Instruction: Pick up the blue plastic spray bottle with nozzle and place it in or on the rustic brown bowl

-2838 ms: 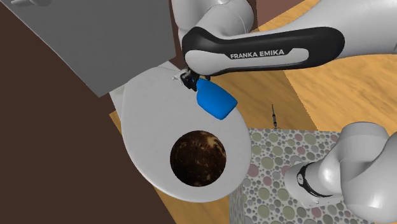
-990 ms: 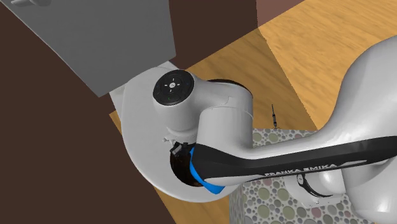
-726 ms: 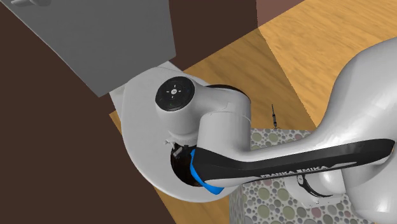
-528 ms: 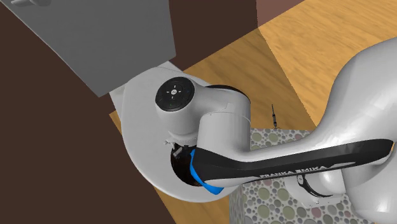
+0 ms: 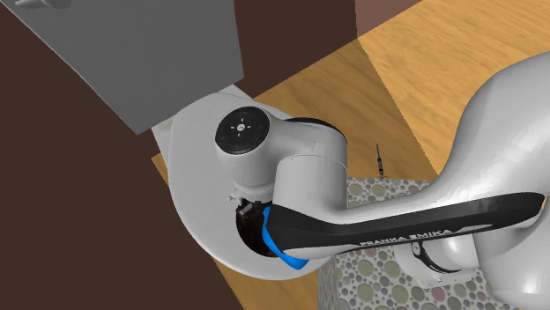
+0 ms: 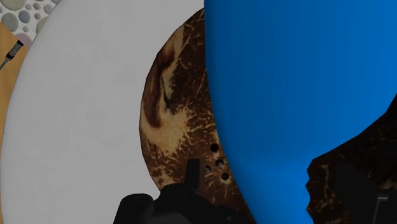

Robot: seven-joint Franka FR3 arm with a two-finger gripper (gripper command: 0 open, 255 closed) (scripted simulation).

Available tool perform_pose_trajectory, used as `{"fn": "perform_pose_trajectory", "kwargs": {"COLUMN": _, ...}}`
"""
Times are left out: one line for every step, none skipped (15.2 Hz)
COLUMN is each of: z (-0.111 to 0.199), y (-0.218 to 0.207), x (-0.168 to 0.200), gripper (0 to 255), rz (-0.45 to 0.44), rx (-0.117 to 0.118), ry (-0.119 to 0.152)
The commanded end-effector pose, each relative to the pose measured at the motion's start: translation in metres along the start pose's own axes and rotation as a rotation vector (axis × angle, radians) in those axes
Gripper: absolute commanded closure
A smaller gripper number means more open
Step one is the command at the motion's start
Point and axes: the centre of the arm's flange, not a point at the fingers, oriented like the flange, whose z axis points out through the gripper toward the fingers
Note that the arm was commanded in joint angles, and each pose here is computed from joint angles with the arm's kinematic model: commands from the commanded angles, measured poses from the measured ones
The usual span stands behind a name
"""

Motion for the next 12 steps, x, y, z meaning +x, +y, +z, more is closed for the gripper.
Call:
{"fn": "perform_pose_trajectory", "kwargs": {"z": 0.000, "y": 0.000, "x": 0.000, "gripper": 0, "rz": 0.000, "rx": 0.000, "ry": 0.000}}
{"fn": "perform_pose_trajectory", "kwargs": {"z": -0.013, "y": 0.000, "x": 0.000, "gripper": 0, "rz": 0.000, "rx": 0.000, "ry": 0.000}}
{"fn": "perform_pose_trajectory", "kwargs": {"z": -0.026, "y": 0.000, "x": 0.000, "gripper": 0, "rz": 0.000, "rx": 0.000, "ry": 0.000}}
{"fn": "perform_pose_trajectory", "kwargs": {"z": -0.040, "y": 0.000, "x": 0.000, "gripper": 0, "rz": 0.000, "rx": 0.000, "ry": 0.000}}
{"fn": "perform_pose_trajectory", "kwargs": {"z": -0.050, "y": 0.000, "x": 0.000, "gripper": 0, "rz": 0.000, "rx": 0.000, "ry": 0.000}}
{"fn": "perform_pose_trajectory", "kwargs": {"z": -0.050, "y": 0.000, "x": 0.000, "gripper": 0, "rz": 0.000, "rx": 0.000, "ry": 0.000}}
{"fn": "perform_pose_trajectory", "kwargs": {"z": -0.050, "y": 0.000, "x": 0.000, "gripper": 0, "rz": 0.000, "rx": 0.000, "ry": 0.000}}
{"fn": "perform_pose_trajectory", "kwargs": {"z": -0.050, "y": 0.000, "x": 0.000, "gripper": 0, "rz": 0.000, "rx": 0.000, "ry": 0.000}}
{"fn": "perform_pose_trajectory", "kwargs": {"z": -0.050, "y": 0.000, "x": 0.000, "gripper": 0, "rz": 0.000, "rx": 0.000, "ry": 0.000}}
{"fn": "perform_pose_trajectory", "kwargs": {"z": -0.050, "y": 0.000, "x": 0.000, "gripper": 0, "rz": 0.000, "rx": 0.000, "ry": 0.000}}
{"fn": "perform_pose_trajectory", "kwargs": {"z": -0.050, "y": 0.000, "x": 0.000, "gripper": 0, "rz": 0.000, "rx": 0.000, "ry": 0.000}}
{"fn": "perform_pose_trajectory", "kwargs": {"z": -0.050, "y": 0.000, "x": 0.000, "gripper": 0, "rz": 0.000, "rx": 0.000, "ry": 0.000}}
